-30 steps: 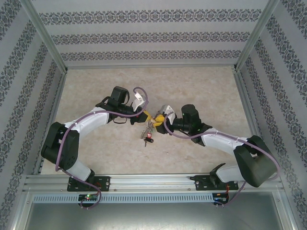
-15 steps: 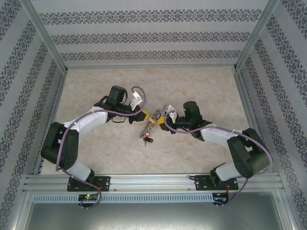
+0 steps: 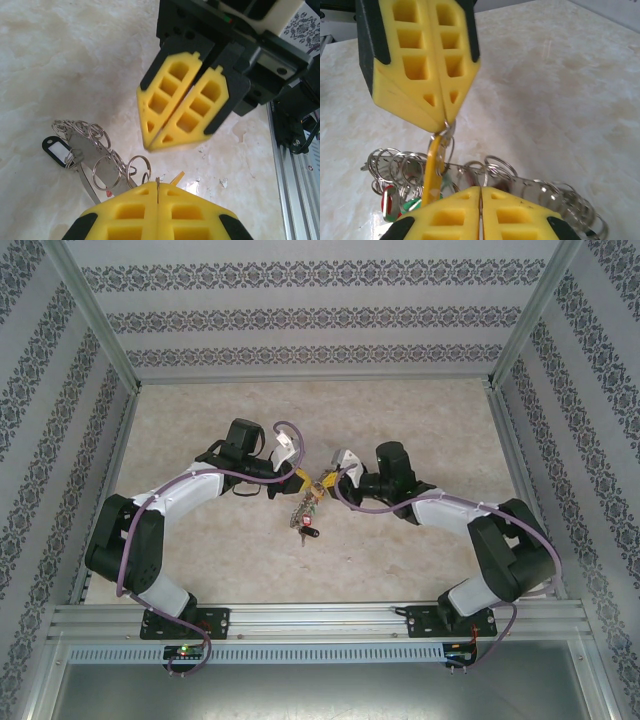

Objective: Put the keys on the keyring

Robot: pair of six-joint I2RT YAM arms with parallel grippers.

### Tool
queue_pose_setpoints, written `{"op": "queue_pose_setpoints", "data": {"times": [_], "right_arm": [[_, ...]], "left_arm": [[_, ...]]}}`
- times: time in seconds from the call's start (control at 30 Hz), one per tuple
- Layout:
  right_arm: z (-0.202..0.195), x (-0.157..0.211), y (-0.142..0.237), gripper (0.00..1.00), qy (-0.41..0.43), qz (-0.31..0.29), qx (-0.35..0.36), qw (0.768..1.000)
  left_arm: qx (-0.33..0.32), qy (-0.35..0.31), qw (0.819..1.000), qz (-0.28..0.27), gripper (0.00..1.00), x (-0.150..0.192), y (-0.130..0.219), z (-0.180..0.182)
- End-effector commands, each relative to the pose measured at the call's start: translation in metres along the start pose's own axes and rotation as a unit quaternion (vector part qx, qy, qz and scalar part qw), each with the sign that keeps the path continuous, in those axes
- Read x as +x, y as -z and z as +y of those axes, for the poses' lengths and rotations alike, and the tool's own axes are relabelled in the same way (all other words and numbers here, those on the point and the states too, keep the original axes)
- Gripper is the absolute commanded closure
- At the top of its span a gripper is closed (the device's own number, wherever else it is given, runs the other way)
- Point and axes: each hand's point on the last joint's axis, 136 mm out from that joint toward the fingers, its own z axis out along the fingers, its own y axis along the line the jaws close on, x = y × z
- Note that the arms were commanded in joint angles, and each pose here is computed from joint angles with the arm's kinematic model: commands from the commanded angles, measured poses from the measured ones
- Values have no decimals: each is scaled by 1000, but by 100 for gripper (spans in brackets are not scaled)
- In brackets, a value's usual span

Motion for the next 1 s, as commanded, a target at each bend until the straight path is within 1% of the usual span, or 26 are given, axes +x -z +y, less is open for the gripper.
{"op": "queue_pose_setpoints", "data": {"times": [0.0,0.13,0.17,0.2,0.27,0.33,0.43,0.53,0.8,0.87,0.93,0.97], "right_arm": [[6,-6,-10,90,29,1,-4,1000],[16,-3,-17,90,37,9,-6,999],[18,-3,-18,88,37,9,-5,999],[19,-3,-18,81,36,8,-2,999],[17,-1,-19,73,31,9,10,999],[14,3,-19,71,28,14,19,999],[10,6,-20,72,26,15,30,999],[9,4,-23,76,22,11,31,999],[12,-1,-30,76,9,-14,27,999],[11,-4,-31,81,8,-20,28,999],[10,-8,-32,89,6,-24,30,999],[9,-9,-33,91,6,-26,31,999]], "left_arm": [[18,1,1000,-2,100,4,0,-2],[18,4,1000,-1,100,5,-1,-1],[18,6,1000,0,100,6,-1,-1],[18,6,1000,1,100,6,-1,-1],[17,5,1000,1,100,6,0,0],[16,7,1000,2,100,8,-1,1],[17,8,1000,3,100,9,-1,1],[16,9,1000,3,100,9,-1,1],[15,11,1000,3,100,10,0,2],[16,11,1000,4,100,11,-1,2],[15,13,1000,5,100,12,0,3],[15,13,1000,5,100,12,0,3]]}}
